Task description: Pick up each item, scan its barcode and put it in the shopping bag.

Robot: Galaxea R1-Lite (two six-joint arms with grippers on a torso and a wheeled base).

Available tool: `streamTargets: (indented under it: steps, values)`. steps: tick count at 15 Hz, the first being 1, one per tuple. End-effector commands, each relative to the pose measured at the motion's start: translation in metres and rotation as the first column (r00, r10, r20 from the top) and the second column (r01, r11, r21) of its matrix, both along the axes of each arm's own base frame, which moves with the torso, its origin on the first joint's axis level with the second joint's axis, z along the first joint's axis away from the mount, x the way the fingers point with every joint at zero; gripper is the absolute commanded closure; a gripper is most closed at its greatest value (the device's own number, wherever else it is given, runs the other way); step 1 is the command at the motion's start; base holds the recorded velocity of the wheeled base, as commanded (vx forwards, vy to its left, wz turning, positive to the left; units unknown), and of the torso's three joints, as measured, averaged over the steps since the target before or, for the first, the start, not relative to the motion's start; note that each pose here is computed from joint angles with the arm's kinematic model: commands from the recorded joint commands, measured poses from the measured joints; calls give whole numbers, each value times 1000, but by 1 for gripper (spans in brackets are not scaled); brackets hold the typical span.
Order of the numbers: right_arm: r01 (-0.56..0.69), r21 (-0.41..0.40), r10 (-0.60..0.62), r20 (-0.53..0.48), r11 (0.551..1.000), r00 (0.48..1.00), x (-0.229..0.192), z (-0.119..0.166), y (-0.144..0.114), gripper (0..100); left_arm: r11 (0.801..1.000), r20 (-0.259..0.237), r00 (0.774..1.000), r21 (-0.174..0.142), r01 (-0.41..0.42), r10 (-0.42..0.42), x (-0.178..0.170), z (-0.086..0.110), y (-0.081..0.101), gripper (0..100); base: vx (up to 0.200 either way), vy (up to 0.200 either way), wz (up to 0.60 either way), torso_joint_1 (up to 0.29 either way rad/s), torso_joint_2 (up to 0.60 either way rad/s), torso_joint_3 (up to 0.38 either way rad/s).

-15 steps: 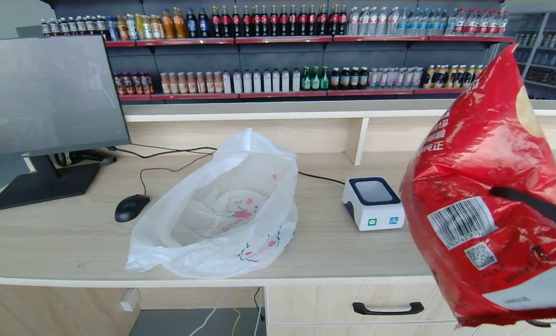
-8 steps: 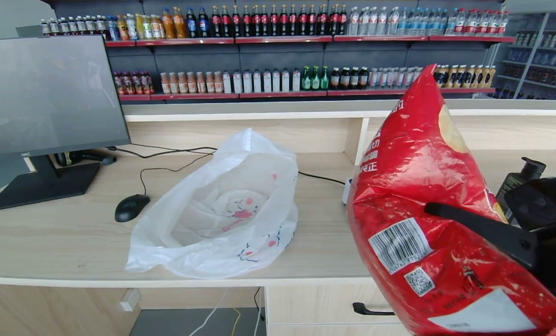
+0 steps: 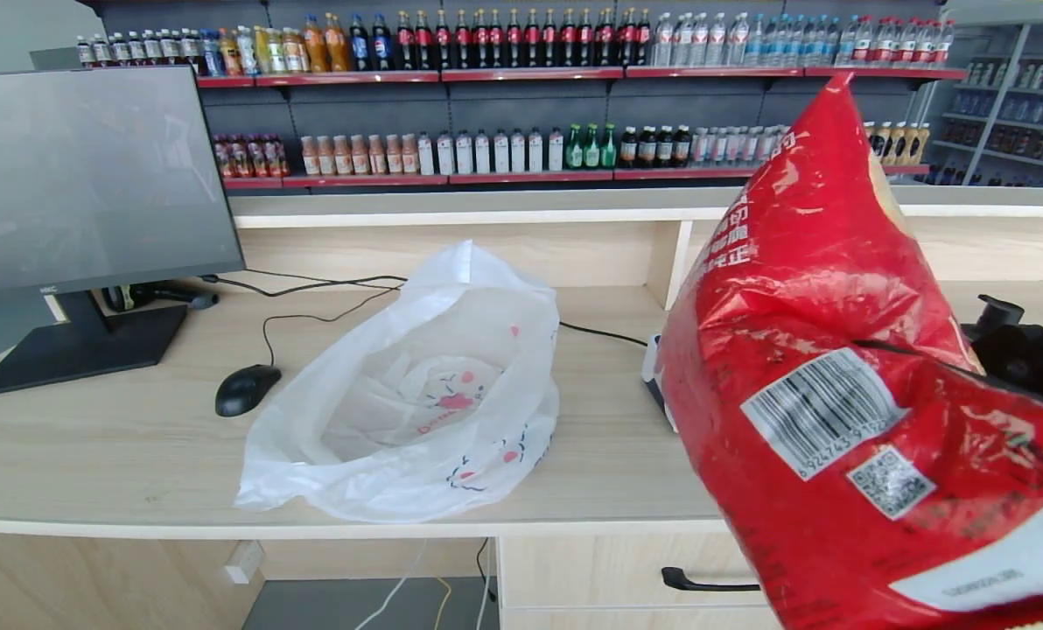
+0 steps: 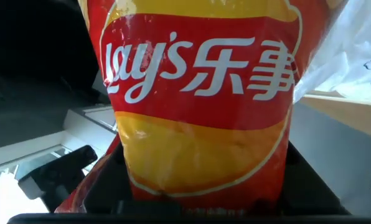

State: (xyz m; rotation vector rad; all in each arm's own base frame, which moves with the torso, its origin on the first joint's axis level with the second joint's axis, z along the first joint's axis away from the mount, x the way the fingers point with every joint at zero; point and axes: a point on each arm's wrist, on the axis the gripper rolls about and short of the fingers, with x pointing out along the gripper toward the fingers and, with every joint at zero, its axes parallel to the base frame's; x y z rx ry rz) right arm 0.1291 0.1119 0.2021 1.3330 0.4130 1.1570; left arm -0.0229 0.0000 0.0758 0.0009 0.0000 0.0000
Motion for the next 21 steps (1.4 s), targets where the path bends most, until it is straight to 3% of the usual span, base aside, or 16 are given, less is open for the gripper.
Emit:
streamTargets:
  steps: [1,21]
  values:
    - [-29,78,28,13,997,1000,-8,15,-6,100,1000,0,1000,-1,0,0,0,0,0,0,0,0,0,0,0,0]
    - [-47,51,49,-39,998,998,-3,6,2,100,1000,0,1000,1,0,0,0,0,0,0,0,0,0,0,0,0]
